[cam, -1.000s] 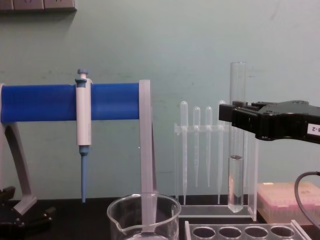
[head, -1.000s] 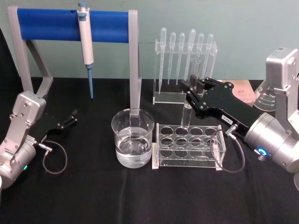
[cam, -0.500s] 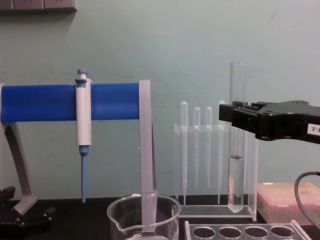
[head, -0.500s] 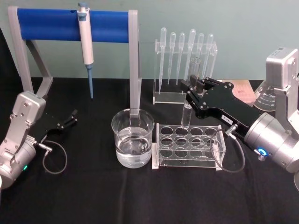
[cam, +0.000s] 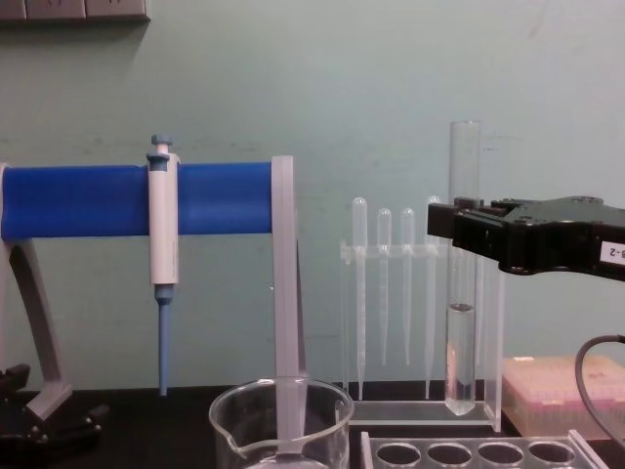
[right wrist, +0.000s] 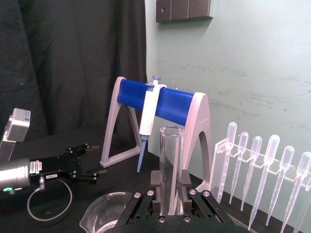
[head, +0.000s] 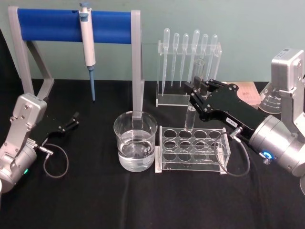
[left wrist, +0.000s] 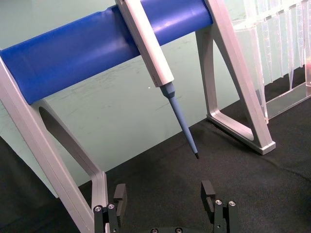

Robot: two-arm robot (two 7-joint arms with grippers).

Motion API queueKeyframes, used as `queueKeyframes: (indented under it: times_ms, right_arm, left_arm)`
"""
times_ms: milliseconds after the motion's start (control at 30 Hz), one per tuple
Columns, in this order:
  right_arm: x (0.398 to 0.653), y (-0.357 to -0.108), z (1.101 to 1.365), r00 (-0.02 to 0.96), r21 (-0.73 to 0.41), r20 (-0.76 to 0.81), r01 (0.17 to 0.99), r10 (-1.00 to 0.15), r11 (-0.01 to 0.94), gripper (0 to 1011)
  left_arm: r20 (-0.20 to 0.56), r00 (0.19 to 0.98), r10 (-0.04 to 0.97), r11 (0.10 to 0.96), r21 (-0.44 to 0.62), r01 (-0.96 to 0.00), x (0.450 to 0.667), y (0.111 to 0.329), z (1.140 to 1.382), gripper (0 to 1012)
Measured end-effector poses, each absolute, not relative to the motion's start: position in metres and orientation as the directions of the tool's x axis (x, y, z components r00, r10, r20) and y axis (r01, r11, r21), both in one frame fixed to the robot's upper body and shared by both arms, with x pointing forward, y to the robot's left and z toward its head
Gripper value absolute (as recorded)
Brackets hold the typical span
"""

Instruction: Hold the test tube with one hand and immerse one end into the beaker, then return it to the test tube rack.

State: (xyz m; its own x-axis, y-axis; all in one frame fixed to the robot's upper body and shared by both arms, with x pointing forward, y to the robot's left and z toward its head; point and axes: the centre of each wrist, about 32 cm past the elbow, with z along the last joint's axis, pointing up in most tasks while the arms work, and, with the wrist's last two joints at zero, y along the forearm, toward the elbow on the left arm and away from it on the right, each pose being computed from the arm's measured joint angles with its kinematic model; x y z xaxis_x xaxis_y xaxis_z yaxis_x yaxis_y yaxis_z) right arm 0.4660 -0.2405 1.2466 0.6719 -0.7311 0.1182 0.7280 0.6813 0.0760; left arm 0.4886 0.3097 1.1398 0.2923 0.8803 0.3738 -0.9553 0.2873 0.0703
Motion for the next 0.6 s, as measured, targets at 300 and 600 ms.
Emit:
queueKeyframes:
  times_ms: [300, 600]
  right_arm:
    - [0.4660, -0.2406, 1.2466, 0.672, 0.076, 0.118, 0.728, -0.731, 0.681, 225]
    - [0.4660, -0.2405, 1.2466, 0.672, 0.076, 0.118, 0.728, -0.731, 0.681, 225]
  left_arm:
    - [0.374, 0.292, 0.880, 0.287, 0.070, -0.955, 0.4886, 0.3097, 1.1398, 1000]
    - [0.374, 0.292, 0.880, 0.287, 0.070, -0.955, 0.4886, 0.3097, 1.1398, 1000]
